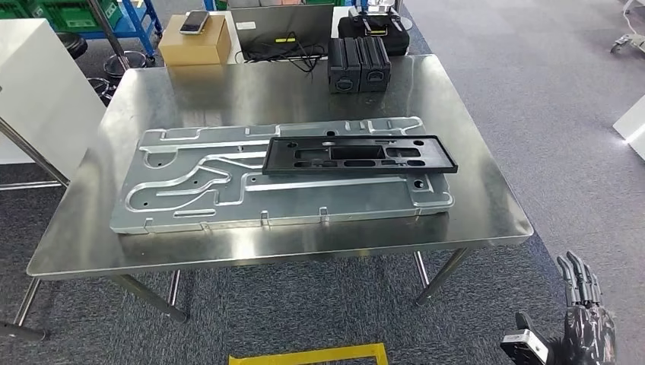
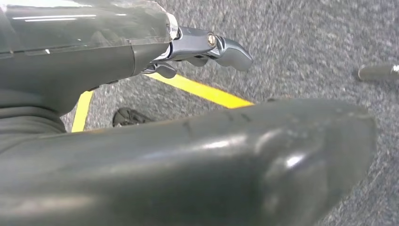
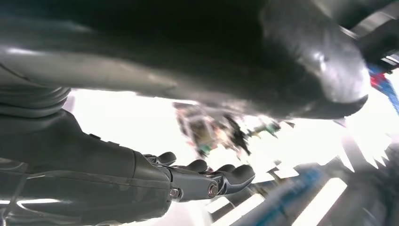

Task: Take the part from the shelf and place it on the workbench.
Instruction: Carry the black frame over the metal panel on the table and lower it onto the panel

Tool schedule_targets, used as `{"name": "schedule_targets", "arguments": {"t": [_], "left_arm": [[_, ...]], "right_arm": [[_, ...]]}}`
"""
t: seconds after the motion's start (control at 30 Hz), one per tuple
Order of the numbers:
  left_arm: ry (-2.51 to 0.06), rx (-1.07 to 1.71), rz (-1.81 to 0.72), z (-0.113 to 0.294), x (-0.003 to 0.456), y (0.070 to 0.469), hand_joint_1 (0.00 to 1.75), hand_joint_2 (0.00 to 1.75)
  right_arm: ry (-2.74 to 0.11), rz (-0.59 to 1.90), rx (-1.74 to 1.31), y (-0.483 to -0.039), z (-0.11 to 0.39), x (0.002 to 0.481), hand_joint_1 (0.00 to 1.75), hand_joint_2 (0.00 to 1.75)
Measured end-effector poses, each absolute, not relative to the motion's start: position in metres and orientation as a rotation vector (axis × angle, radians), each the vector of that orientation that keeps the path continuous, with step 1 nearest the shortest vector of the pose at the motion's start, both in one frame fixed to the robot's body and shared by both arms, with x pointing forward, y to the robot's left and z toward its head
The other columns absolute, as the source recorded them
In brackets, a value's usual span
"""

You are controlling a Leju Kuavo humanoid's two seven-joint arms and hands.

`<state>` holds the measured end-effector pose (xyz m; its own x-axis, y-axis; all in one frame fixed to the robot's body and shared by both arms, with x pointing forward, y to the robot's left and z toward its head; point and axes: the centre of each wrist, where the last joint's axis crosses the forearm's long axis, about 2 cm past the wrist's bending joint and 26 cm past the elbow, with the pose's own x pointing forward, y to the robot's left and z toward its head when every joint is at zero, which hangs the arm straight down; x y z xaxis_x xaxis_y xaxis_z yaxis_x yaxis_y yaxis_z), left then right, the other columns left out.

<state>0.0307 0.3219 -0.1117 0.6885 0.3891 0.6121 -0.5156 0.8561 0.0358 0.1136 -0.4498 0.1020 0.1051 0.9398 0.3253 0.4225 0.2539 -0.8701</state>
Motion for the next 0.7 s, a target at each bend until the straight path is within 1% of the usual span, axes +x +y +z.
{"name": "schedule_targets", "arguments": {"t": [0.07, 0.17, 0.27, 0.37, 0.47, 0.6, 0.7], "left_arm": [[-0.628, 0.212, 0.511, -0.112, 0.03, 0.322, 0.0, 0.0], [-0.617, 0.211, 0.51, -0.112, 0.028, 0.32, 0.0, 0.0], [-0.609, 0.208, 0.503, -0.112, 0.026, 0.318, 0.0, 0.0], [-0.61, 0.204, 0.487, -0.112, 0.026, 0.316, 0.0, 0.0], [-0.614, 0.198, 0.47, -0.112, 0.026, 0.316, 0.0, 0.0], [-0.609, 0.19, 0.448, -0.113, 0.02, 0.316, 0.0, 0.0], [-0.61, 0.188, 0.44, -0.113, 0.018, 0.315, 0.0, 0.0]], "right_arm": [[-1.365, 0.62, -1.3, -0.461, 0.083, 0.103, 0.0, 0.0], [-1.138, 0.557, -1.208, -0.474, 0.034, 0.083, 0.0, 0.0], [-0.954, 0.453, -1.09, -0.469, -0.016, 0.059, 0.0, 0.0], [-0.775, 0.308, -0.934, -0.449, -0.054, 0.046, 0.0, 0.0], [-0.593, 0.172, -0.756, -0.418, -0.081, 0.033, 0.0, 0.0], [-0.382, 0.051, -0.538, -0.378, -0.1, 0.024, 0.0, 0.0], [-0.302, 0.006, -0.438, -0.356, -0.106, 0.021, 0.0, 0.0]]}}
